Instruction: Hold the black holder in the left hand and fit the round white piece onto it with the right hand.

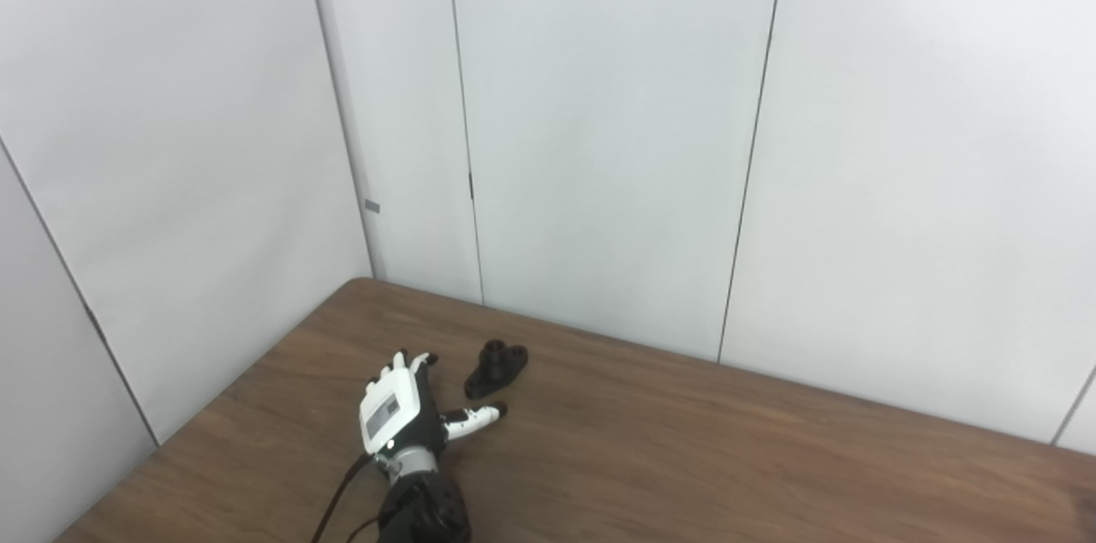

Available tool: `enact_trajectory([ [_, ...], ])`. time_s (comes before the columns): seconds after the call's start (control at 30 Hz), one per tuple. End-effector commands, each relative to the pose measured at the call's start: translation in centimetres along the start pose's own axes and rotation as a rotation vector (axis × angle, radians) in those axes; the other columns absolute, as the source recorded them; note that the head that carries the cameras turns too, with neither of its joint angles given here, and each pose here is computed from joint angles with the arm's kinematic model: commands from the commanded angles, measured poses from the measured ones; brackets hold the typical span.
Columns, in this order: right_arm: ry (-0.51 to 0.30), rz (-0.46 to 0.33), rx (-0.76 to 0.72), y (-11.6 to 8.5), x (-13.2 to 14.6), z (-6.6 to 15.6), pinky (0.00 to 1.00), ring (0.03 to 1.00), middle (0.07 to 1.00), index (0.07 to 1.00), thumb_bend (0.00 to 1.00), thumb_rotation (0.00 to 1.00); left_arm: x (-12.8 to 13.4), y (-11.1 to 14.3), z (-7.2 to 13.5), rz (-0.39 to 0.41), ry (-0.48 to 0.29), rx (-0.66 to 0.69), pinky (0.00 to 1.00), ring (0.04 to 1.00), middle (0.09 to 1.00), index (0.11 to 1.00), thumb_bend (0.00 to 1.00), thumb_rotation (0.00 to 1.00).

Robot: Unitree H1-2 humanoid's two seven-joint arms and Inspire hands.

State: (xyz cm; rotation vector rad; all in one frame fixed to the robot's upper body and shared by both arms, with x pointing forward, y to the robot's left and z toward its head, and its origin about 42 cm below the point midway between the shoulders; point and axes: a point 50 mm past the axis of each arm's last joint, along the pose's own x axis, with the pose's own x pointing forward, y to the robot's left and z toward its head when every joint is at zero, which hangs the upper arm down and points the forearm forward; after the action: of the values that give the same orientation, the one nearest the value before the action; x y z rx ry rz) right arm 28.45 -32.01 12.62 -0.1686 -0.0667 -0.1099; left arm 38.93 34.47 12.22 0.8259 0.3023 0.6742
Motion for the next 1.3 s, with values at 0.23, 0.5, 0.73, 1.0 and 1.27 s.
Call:
enact_trajectory([
  [0.23, 0.046, -0.029, -0.022, -1.1, -1.0, -0.3, 1.00, 1.000, 1.000, 0.967, 0.81, 0.96, 0.8, -1.2, 0.3, -0.049, -0.009, -0.048, 1.00, 1.000, 1.000, 0.803, 1.00, 0.31],
  [0.5, 0.042, -0.028, -0.028, -1.1, -1.2, -0.4, 1.00, 1.000, 1.000, 0.964, 0.79, 0.96, 0.7, -1.6, 0.8, -0.087, -0.029, -0.052, 1.00, 0.985, 0.984, 0.802, 1.00, 0.30],
  [0.73, 0.049, -0.023, -0.010, -1.0, -1.4, -0.1, 1.00, 1.000, 1.000, 0.966, 0.78, 0.95, 0.5, -2.1, 0.9, -0.130, -0.031, -0.096, 1.00, 1.000, 0.999, 0.787, 1.00, 0.24],
  [1.0, 0.039, -0.025, -0.012, -1.0, -1.5, -0.2, 1.00, 1.000, 1.000, 0.960, 0.75, 0.96, 0.9, -2.5, 1.0, -0.174, -0.032, -0.047, 1.00, 1.000, 1.000, 0.814, 1.00, 0.25],
  [1.27, 0.041, -0.035, -0.023, -1.1, -1.6, -0.4, 1.00, 1.000, 1.000, 0.953, 0.74, 0.97, 1.0, -2.8, 1.2, -0.178, -0.031, -0.036, 1.00, 1.000, 0.997, 0.782, 1.00, 0.20],
])
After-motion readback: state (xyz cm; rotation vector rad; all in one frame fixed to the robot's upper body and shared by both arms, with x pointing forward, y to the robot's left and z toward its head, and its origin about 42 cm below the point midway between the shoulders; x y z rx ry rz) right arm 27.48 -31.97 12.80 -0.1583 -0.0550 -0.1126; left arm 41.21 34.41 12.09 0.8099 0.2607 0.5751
